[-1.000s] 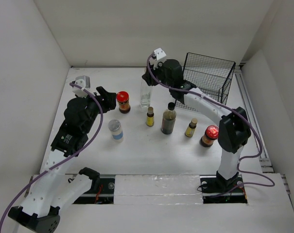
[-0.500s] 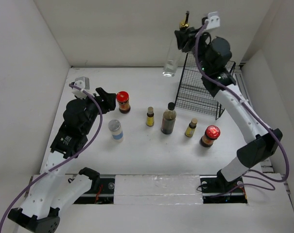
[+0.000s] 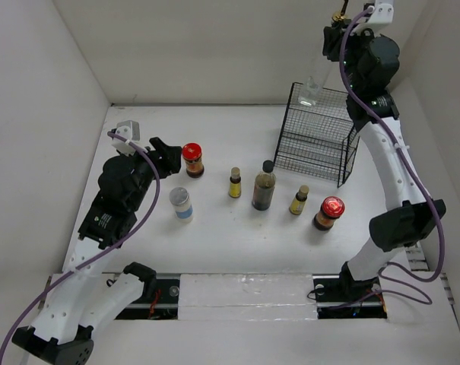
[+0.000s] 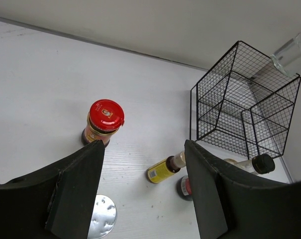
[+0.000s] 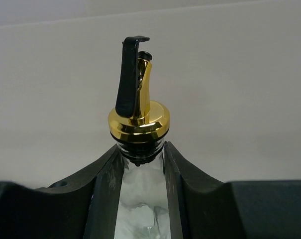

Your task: Organize the condiment bottles

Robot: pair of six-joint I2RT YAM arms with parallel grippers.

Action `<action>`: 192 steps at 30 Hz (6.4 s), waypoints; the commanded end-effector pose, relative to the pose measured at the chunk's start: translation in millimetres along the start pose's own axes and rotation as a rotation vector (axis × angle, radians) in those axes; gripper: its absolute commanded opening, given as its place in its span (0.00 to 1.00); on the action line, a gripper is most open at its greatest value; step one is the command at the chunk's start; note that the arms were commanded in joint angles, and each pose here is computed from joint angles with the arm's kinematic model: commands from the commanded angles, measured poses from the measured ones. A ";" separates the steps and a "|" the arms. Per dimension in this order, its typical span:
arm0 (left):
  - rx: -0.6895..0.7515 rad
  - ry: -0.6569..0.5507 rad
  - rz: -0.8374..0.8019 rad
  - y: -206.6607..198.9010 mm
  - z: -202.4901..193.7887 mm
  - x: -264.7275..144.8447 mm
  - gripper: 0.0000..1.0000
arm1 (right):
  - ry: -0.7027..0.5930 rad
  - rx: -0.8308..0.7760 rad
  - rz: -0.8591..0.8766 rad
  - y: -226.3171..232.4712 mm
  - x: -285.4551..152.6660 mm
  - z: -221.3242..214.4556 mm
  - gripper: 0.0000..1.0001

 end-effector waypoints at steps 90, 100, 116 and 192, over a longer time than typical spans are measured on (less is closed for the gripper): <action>0.010 -0.006 -0.026 -3.8 0.9 9.5 0.61 | -0.029 -0.049 -0.060 -6.0 12.0 -157.4 0.05; 0.009 -0.007 -0.039 -5.3 1.9 6.9 0.61 | 0.121 0.026 -0.018 -15.0 13.6 -193.4 0.32; 0.006 -0.016 -0.057 -7.5 4.4 1.9 0.61 | 0.132 0.031 -0.027 -28.9 0.1 -115.9 0.89; -0.014 -0.003 -0.114 -13.2 3.2 -4.8 0.53 | -0.102 0.134 0.052 13.5 -131.1 29.5 0.00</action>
Point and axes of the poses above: each gripper's point midway between its finger pads, its own x axis out along the fingers, its own y axis along the line the jaws close on, z = x × y, the point moved 7 cm from there along -x, back along the fingers, and after that the axes turned 12 degrees about -x, right-handed, at the moved point
